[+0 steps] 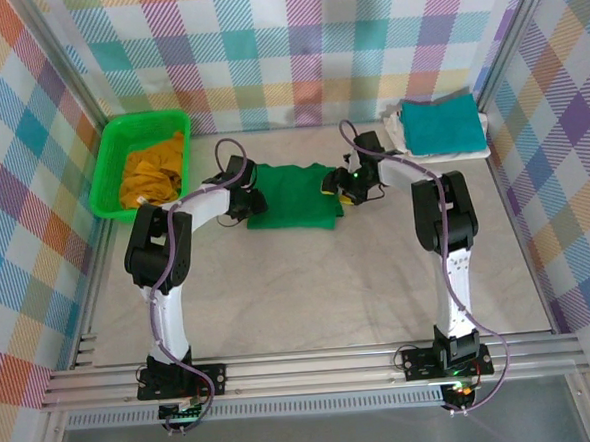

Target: Fold and stack the t-shirts

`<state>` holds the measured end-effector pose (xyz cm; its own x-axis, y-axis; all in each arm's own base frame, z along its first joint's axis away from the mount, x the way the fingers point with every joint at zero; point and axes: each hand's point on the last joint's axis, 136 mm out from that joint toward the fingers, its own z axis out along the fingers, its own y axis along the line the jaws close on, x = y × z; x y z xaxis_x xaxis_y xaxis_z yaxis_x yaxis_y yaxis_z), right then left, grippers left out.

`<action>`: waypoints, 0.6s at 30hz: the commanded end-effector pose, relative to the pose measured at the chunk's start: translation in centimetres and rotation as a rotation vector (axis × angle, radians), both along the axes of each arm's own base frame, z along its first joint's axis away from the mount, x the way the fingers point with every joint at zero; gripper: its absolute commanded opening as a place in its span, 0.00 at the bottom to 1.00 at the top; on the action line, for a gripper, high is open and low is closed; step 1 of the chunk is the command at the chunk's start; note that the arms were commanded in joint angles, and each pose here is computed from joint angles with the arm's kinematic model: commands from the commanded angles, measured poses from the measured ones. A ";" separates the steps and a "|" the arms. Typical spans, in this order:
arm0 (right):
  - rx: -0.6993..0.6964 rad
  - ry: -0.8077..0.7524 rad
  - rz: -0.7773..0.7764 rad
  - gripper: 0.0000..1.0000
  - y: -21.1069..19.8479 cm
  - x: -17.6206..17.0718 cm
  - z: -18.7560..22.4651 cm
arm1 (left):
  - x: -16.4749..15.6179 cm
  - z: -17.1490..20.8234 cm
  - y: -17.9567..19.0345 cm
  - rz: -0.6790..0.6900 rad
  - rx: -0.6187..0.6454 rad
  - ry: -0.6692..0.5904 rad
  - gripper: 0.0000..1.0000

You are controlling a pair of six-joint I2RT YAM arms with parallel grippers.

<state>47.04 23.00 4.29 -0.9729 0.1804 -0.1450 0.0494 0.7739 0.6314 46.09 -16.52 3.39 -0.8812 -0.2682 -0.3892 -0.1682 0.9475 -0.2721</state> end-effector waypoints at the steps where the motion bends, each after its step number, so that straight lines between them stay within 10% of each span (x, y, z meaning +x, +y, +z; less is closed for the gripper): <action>1: 0.096 -0.008 0.042 0.61 2.2 0.4 0.6 | -0.4 -0.9 -0.3 -0.001 -0.020 0.016 0.39; 12: 0.155 -0.004 0.083 0.52 5.9 0.4 0.3 | -0.5 -1.3 -0.9 -0.006 -0.030 0.024 0.38; 18: 0.119 0.015 0.029 0.31 6.0 1.2 -1.3 | -0.5 -0.5 -0.3 0.019 -0.010 0.006 0.39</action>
